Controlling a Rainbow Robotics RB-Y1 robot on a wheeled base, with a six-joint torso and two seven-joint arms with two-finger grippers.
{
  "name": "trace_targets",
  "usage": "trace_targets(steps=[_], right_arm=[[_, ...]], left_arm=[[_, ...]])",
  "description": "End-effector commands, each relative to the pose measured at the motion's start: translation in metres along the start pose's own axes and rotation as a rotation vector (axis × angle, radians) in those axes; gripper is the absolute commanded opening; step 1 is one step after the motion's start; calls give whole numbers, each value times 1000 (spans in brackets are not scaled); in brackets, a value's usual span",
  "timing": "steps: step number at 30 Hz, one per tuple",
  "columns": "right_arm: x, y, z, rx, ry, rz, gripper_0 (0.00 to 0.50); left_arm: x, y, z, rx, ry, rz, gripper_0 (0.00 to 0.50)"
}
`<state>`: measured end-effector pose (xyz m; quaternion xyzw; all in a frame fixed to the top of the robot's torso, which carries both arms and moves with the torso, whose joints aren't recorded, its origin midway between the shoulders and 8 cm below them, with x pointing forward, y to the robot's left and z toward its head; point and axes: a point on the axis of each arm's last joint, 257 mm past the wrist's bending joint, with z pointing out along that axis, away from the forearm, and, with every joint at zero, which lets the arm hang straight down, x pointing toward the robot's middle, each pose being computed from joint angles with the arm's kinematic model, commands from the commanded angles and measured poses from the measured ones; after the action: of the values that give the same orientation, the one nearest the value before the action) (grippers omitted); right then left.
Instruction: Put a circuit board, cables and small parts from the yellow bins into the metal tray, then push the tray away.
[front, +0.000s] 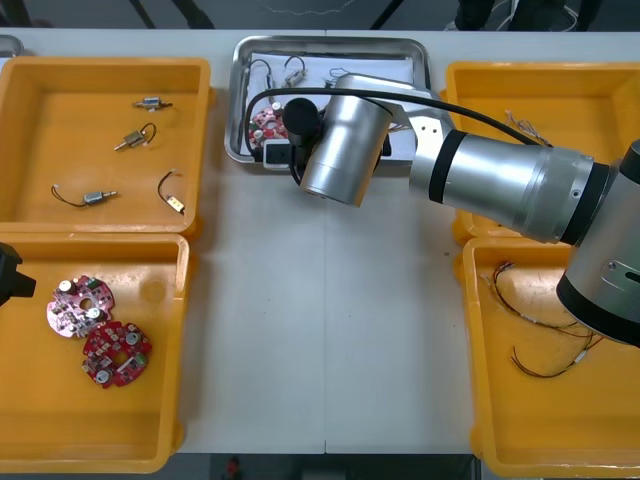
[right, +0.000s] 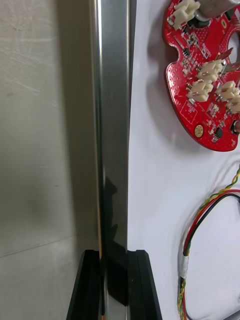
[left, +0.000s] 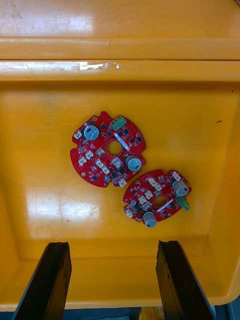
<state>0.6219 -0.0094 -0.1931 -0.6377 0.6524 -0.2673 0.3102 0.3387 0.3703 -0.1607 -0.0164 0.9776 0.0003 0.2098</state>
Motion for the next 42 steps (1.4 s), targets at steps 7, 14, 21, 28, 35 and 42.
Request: trace_targets(steps=[7,14,21,28,35,42], right_arm=[[-32,-46,-17,81,-71,-15,0],[-27,-49,-15,89,-61,-17,9],[-26,-53,-14,104,-54,-25,484],[-22,-57,-21,90,-33,7,500],[-26,-45,-51,-5,-3,86,500],[-17,-23,-85,-102,40,218,500]], left_arm=[[-1,13,-13,-46,-16,94,500],[-1,13,-13,-46,-16,94,500],[-1,13,-13,-46,-16,94,500],[-1,13,-13,-46,-16,94,500],[-1,13,-13,-46,-16,94,500],[-1,13,-13,-46,-16,94,500]])
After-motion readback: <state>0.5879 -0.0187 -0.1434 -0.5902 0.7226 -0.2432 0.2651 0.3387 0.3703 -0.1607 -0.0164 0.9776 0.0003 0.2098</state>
